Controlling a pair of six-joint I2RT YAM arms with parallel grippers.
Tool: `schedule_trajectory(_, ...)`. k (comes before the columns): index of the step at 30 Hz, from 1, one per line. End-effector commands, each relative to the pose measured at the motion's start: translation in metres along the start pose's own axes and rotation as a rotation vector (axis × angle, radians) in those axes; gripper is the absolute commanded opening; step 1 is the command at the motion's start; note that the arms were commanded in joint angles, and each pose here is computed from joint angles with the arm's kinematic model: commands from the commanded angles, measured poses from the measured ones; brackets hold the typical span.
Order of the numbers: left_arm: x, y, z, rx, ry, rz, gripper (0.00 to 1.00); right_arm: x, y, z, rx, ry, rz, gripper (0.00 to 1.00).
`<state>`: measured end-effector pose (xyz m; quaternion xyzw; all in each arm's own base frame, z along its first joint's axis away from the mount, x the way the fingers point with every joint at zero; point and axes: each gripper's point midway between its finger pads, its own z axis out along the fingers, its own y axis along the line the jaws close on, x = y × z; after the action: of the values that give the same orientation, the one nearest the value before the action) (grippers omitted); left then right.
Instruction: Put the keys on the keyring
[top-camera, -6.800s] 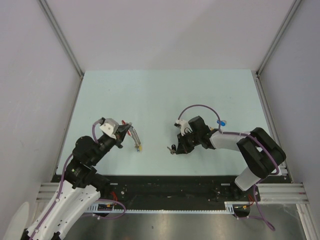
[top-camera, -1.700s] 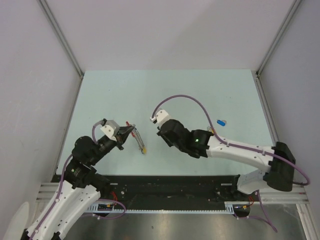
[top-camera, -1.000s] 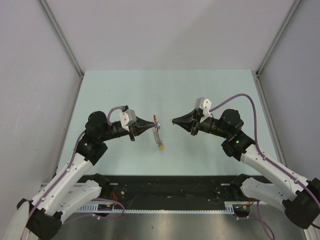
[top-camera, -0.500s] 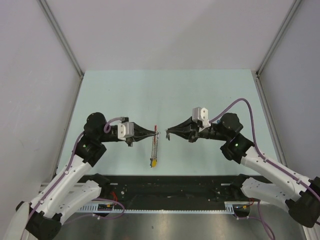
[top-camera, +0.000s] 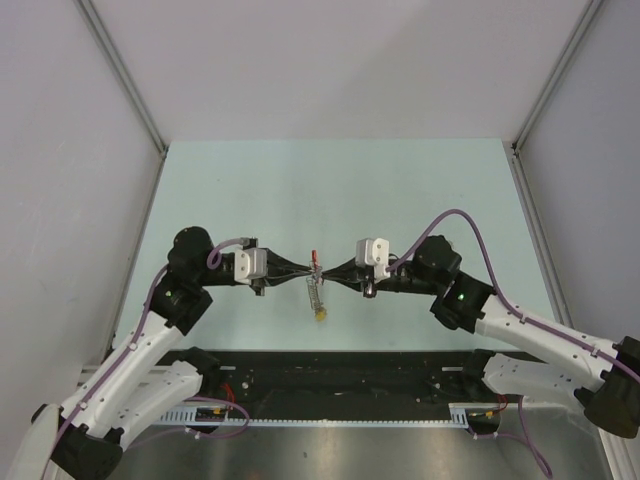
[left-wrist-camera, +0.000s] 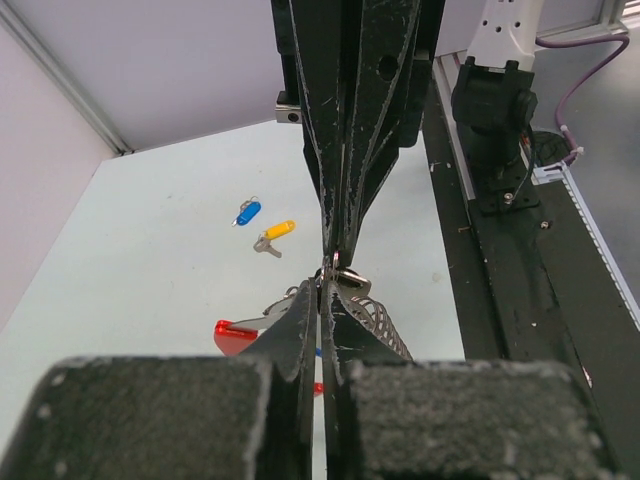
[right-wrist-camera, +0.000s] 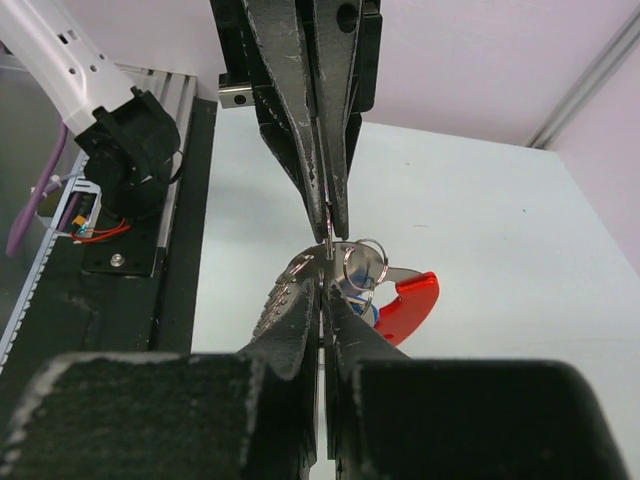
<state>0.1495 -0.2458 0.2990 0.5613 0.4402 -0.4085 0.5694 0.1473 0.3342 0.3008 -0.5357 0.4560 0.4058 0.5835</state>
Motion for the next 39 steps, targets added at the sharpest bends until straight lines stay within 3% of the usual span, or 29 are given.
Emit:
schedule_trajectory(1,-0.010,-0.002,0.000,0.024,-0.031,0.028,0.00,-0.029,-0.013,-0.001,0.076,-0.039,-0.087,0.00)
schedule_trajectory(39,-0.010,-0.007,0.003,0.054,-0.034,0.010,0.00,-0.046,-0.008,-0.004,0.095,-0.082,-0.093,0.00)
